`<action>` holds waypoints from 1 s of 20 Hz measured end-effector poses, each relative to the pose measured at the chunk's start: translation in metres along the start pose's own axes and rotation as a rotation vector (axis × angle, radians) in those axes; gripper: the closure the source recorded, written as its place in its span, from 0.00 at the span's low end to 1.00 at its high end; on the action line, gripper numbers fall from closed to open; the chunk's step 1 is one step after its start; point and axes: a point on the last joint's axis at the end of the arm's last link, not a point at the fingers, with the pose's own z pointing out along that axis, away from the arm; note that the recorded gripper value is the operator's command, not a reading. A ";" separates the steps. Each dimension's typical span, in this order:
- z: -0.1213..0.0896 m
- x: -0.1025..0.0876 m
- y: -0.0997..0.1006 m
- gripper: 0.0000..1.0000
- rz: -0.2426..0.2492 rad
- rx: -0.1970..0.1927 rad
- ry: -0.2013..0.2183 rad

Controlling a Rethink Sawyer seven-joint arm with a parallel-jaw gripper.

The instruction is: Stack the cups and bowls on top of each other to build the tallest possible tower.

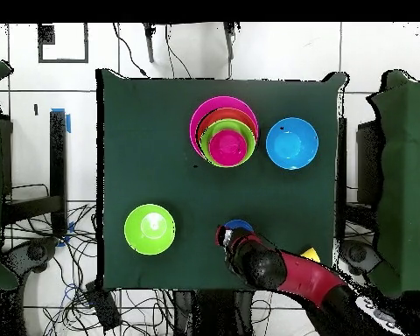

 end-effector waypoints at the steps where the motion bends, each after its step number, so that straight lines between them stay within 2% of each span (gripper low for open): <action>1: 0.000 0.000 0.001 0.00 0.001 0.000 0.001; 11: 0.006 0.005 0.012 0.00 -0.010 -0.007 0.017; 20: 0.027 0.025 0.034 0.00 -0.046 -0.012 0.055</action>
